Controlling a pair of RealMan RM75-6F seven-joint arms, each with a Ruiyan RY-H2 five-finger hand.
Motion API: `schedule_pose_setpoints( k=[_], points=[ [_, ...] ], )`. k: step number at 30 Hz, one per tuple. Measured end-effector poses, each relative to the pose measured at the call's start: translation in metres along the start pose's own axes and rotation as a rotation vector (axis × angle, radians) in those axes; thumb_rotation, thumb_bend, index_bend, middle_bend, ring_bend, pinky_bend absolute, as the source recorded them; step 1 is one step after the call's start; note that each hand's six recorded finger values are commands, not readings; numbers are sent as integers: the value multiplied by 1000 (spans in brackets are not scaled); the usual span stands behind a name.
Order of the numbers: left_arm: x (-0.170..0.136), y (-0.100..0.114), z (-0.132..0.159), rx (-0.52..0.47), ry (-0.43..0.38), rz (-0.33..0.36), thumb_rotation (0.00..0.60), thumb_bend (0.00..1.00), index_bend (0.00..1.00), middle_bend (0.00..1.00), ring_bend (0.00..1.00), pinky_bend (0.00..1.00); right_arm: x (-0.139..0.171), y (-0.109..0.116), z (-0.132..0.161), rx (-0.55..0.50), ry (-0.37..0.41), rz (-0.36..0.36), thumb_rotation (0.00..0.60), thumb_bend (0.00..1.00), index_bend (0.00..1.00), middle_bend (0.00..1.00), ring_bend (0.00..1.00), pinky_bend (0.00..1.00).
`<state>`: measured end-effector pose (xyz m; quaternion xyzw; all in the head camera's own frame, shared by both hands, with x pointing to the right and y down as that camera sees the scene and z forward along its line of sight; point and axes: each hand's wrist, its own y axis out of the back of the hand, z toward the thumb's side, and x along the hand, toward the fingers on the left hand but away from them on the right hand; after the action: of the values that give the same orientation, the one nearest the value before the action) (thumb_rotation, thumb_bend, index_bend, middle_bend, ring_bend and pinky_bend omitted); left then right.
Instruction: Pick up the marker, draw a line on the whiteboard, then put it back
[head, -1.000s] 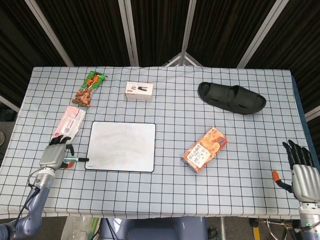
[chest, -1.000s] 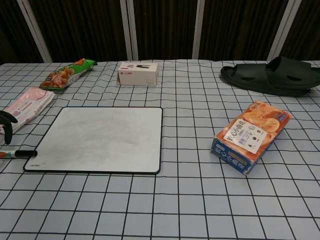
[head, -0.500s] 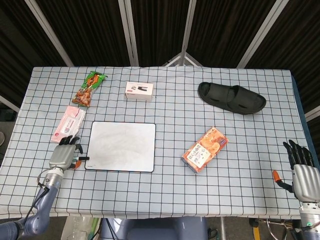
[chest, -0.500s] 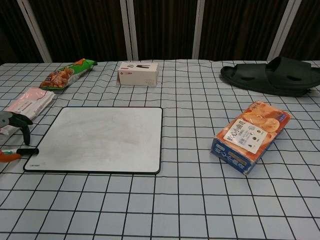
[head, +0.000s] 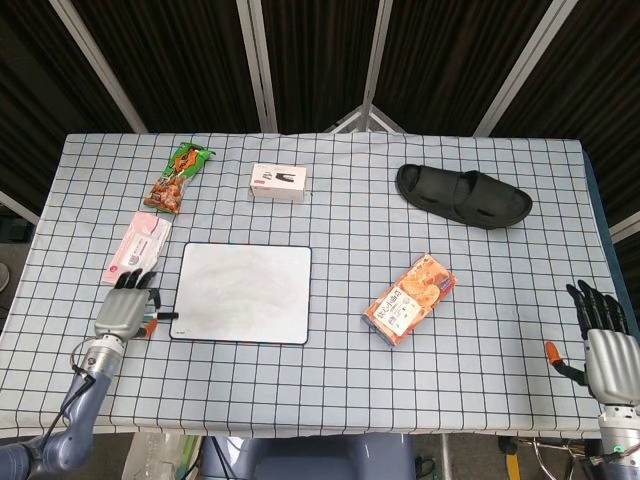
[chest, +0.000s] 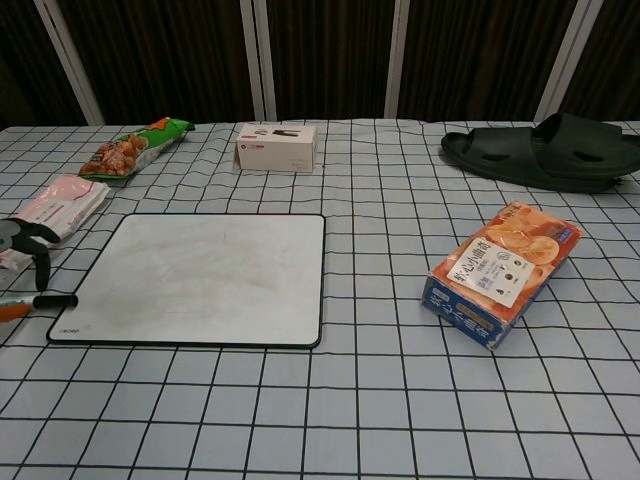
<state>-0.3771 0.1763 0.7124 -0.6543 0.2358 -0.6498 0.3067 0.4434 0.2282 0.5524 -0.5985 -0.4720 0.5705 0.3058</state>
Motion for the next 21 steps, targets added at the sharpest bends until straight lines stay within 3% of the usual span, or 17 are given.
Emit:
schedule_pose_setpoints(
  k=[8,21],
  points=[
    [1,-3,2,43,-18,11,600,472,451,66,0,0,0,0,-1,0,-3,1,600,343,0,0,0,0],
    [1,-9,4,52,-20,14,600,481,518,68,0,0,0,0,-1,-3,-3,-1,600,343,0,0,0,0]
  ],
)
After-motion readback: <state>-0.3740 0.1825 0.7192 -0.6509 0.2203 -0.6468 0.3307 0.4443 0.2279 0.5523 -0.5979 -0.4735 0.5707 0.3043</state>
